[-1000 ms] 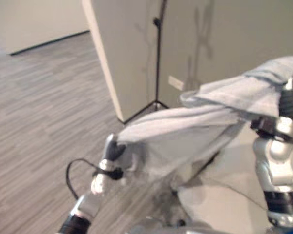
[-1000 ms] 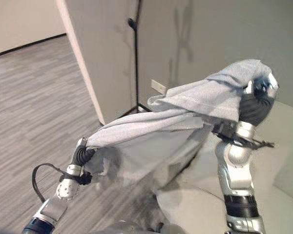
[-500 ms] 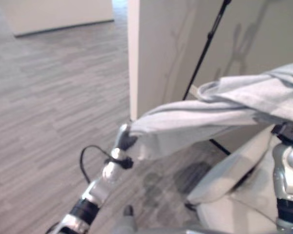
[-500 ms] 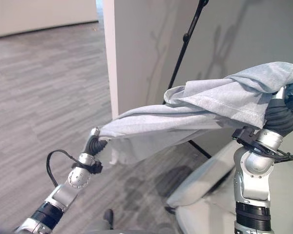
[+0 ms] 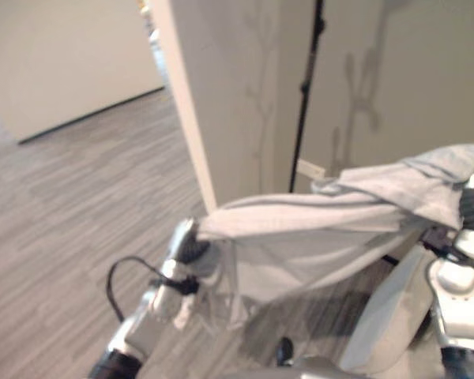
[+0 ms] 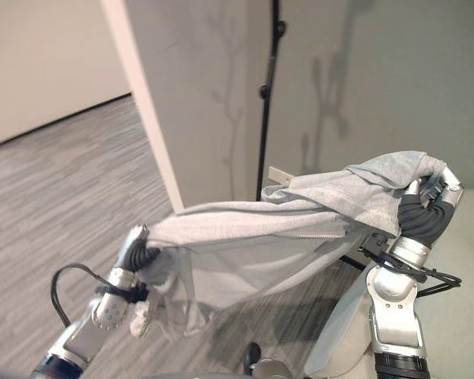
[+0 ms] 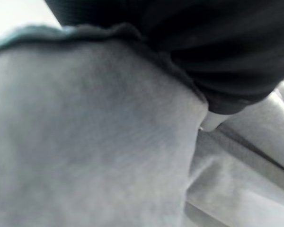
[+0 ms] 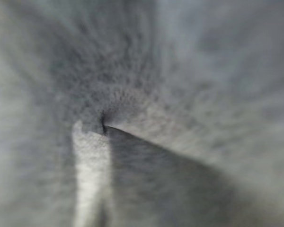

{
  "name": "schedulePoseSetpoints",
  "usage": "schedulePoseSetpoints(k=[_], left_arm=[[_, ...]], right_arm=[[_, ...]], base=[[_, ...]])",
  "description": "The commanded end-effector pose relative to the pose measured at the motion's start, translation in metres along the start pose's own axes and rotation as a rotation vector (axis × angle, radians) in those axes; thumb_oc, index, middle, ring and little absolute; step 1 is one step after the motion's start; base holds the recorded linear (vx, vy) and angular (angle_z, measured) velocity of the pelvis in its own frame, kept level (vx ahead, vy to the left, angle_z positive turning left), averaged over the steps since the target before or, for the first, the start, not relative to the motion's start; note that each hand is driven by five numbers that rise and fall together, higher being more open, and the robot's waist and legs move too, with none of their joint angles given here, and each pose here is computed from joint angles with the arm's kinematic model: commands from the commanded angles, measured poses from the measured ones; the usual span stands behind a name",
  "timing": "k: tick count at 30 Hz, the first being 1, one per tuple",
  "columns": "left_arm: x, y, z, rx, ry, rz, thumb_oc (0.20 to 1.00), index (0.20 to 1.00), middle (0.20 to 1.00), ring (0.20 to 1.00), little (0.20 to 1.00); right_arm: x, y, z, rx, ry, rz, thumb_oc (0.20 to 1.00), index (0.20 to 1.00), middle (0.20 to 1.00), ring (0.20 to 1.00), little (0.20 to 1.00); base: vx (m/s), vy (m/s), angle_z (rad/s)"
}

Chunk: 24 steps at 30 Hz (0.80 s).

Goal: Hang the clothes on the sofa on the clothes rack.

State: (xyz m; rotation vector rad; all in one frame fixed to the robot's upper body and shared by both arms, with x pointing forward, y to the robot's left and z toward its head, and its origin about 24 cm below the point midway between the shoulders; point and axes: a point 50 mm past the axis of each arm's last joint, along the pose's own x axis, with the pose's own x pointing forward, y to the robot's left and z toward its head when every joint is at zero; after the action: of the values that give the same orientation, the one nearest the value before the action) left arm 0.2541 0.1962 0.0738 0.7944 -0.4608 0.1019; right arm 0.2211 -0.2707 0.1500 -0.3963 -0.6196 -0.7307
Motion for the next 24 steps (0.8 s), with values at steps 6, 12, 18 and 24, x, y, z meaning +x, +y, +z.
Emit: schedulePoseSetpoints(k=[6, 12, 18, 24], left_arm=[[0.04, 0.056, 0.012, 0.12, -0.141, 0.319, 0.2, 0.2, 0.2, 0.2, 0.2], [0.044, 0.053, 0.013, 0.095, -0.128, 0.318, 0.2, 0.2, 0.2, 0.2, 0.2], [0.048, 0.062, 0.01, 0.131, -0.114, 0.358, 0.2, 0.2, 0.2, 0.2, 0.2], [0.061, 0.07, 0.019, 0.133, -0.157, 0.404, 0.2, 0.2, 0.2, 0.2, 0.2]], right_arm=[[0.052, -0.01, 0.032, -0.066, -0.24, -0.159, 0.2, 0.2, 0.2, 0.2, 0.2], [0.06, 0.003, 0.036, -0.093, -0.267, -0.118, 0.2, 0.2, 0.2, 0.2, 0.2], [0.06, 0.007, 0.034, -0.111, -0.268, -0.108, 0.2, 0.2, 0.2, 0.2, 0.2], [0.064, 0.009, 0.032, -0.099, -0.256, -0.071, 0.2, 0.2, 0.2, 0.2, 0.2]], base=[[0.18, 0.102, -1.08], [0.18, -0.037, -0.79], [0.32, -0.177, -0.35], [0.29, -0.171, 0.02]])
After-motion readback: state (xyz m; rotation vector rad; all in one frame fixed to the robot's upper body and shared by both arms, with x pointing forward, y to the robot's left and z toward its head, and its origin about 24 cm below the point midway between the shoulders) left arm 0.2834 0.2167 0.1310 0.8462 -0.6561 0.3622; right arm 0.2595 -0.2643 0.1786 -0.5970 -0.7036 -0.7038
